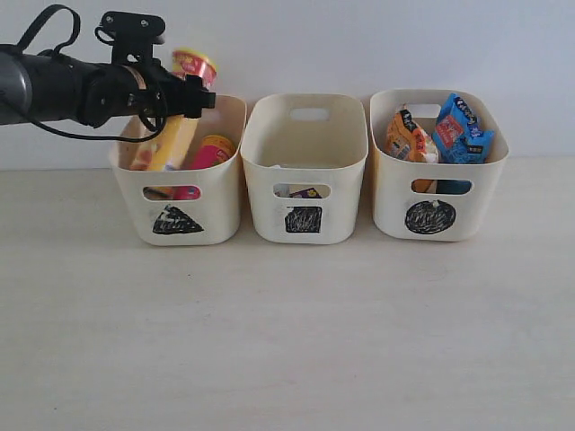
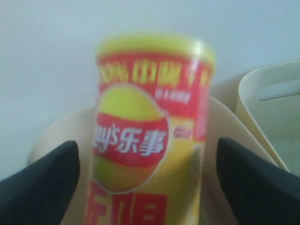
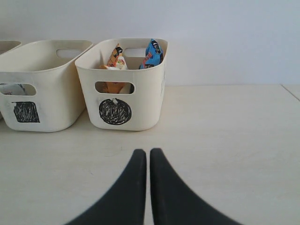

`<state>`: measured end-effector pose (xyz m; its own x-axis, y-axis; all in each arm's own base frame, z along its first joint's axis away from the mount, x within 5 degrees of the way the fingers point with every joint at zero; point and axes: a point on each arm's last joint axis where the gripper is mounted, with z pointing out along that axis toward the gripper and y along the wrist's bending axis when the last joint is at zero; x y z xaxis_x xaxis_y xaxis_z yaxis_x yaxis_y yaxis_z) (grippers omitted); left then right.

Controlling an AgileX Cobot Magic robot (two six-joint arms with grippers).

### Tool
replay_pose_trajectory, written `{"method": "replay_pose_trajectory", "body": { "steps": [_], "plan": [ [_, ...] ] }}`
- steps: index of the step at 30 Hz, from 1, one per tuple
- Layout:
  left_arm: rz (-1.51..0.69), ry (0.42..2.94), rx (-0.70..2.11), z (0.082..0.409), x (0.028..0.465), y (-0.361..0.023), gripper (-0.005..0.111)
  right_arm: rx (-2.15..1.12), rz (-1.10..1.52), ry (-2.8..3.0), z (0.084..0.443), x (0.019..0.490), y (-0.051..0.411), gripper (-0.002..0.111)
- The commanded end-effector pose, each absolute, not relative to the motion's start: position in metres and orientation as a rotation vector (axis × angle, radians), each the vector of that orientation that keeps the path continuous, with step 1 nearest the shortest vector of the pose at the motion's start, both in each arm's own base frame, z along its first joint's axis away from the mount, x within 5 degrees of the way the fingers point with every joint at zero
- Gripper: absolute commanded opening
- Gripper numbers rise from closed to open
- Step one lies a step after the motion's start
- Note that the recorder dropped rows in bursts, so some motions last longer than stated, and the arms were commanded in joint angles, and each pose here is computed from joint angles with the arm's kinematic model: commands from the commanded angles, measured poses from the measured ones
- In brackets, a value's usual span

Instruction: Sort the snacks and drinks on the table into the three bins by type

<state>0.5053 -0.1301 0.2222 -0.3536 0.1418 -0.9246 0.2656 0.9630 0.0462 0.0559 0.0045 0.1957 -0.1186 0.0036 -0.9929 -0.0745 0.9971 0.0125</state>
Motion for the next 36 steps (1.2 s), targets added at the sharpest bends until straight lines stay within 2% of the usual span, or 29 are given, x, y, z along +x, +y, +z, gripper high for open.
{"method": "replay_pose_trajectory", "body": {
  "steps": [1,7,10,12,19,26,31,36],
  "plan": [
    [-0.144,1.925,0.277,0.226,0.506,-0.130,0.081,-0.054,0.067,1.682,0.195,0.056,0.005,0.000],
    [-0.123,1.945,0.284,0.233,0.503,-0.128,0.080,-0.054,0.067,1.682,0.195,0.056,0.005,0.000],
    [-0.104,1.967,0.281,0.245,0.498,-0.125,0.075,-0.054,0.067,1.682,0.195,0.056,0.005,0.000],
    [-0.091,1.987,0.275,0.253,0.494,-0.123,0.063,-0.054,0.067,1.682,0.195,0.056,0.005,0.000],
    [0.074,2.143,0.324,0.280,0.471,-0.108,0.006,-0.054,0.067,1.682,0.195,0.056,0.005,0.000],
    [0.231,2.345,0.360,0.294,0.443,-0.092,0.004,-0.053,0.069,1.690,0.194,0.056,0.005,0.000],
    [0.258,2.359,0.375,0.326,0.407,-0.081,0.004,-0.053,0.069,1.688,0.195,0.056,0.005,0.000],
    [0.281,2.412,0.391,0.335,0.360,-0.068,0.004,-0.053,0.069,1.688,0.195,0.056,0.005,0.000]
  ]
}}
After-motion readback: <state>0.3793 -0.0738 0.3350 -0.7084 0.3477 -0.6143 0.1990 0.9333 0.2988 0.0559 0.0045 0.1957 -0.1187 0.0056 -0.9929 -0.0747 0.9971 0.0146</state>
